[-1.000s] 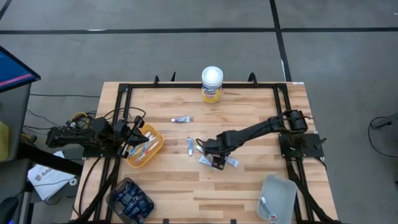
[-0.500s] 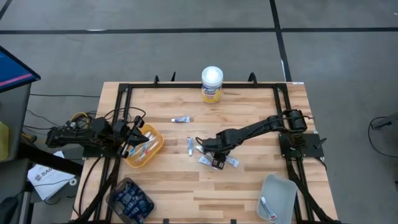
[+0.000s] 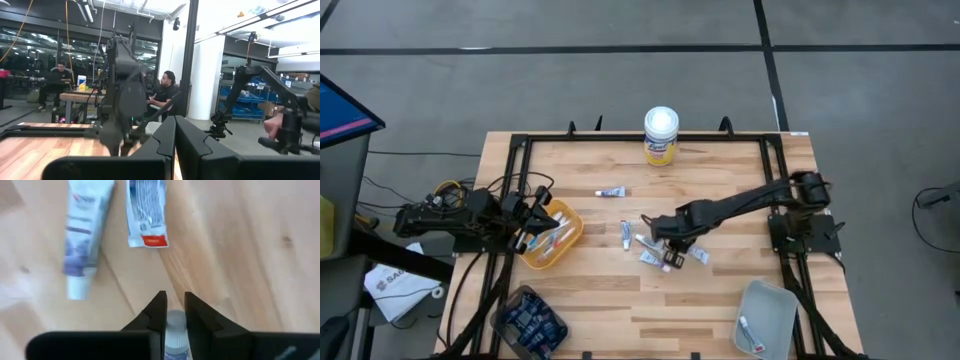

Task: Pick & Place Travel size toiletries
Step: Put the white toothpaste into the white bin

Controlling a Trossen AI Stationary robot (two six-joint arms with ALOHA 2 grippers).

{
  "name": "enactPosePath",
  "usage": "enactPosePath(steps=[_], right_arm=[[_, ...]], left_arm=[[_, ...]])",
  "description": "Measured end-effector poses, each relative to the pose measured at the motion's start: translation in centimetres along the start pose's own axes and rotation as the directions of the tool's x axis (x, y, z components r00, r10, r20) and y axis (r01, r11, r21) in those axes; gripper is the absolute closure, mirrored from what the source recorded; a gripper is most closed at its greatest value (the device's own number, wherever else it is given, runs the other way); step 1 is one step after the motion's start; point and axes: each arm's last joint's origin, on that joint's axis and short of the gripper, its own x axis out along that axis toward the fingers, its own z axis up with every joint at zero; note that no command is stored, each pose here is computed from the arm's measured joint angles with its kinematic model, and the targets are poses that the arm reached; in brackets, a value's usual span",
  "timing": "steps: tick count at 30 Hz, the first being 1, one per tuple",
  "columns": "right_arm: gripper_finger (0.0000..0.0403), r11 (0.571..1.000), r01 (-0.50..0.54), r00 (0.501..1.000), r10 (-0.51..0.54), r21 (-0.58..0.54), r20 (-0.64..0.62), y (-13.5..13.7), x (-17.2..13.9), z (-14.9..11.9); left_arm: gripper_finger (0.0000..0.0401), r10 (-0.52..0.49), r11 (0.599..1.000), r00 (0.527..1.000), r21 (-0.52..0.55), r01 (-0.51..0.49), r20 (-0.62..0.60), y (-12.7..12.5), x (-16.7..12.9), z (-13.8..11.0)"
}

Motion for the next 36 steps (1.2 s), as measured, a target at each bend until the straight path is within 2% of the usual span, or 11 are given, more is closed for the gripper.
enactPosePath(steps=[7,11,15,18,22,30,33,36], right_arm=[[0.0402,0.993,-0.033,0.995,0.022,0.116,0.098,0.3,-5.5,-2.0],[0.0396,0.980,-0.050,0.994,0.030,0.194,0.104,1.0,-7.9,-4.2],[0.0391,0.959,-0.008,0.999,-0.003,0.283,0.040,1.6,-8.6,-6.1],[0.0377,0.959,0.030,0.996,-0.007,0.280,-0.084,2.1,-8.0,-7.2],[0.0315,0.980,0.025,0.978,0.017,0.198,-0.210,3.4,-6.2,-7.7],[0.0130,0.982,0.141,0.940,-0.093,0.125,-0.329,4.9,-1.4,-7.9],[0.0097,0.984,0.148,0.925,-0.103,0.095,-0.366,5.2,-0.1,-7.9],[0.0090,0.984,0.162,0.910,-0.122,0.069,-0.395,5.2,1.1,-7.9]], left_arm=[[0.0399,-0.001,1.000,1.000,0.000,0.001,0.001,0.0,0.0,0.0],[0.0399,-0.001,1.000,1.000,0.001,0.001,0.002,0.0,0.0,0.0],[0.0399,-0.001,1.000,1.000,0.001,0.001,0.003,0.0,0.0,0.0],[0.0399,-0.002,1.000,1.000,0.001,0.002,0.003,0.0,0.0,0.0],[0.0399,-0.003,1.000,1.000,0.001,0.003,0.004,0.0,0.0,0.0],[0.0399,-0.004,1.000,1.000,0.001,0.004,0.005,0.0,0.0,0.1],[0.0399,-0.004,1.000,1.000,0.001,0.004,0.005,0.0,0.0,0.1],[0.0399,-0.006,1.000,1.000,0.001,0.006,0.005,0.0,0.0,0.1]])
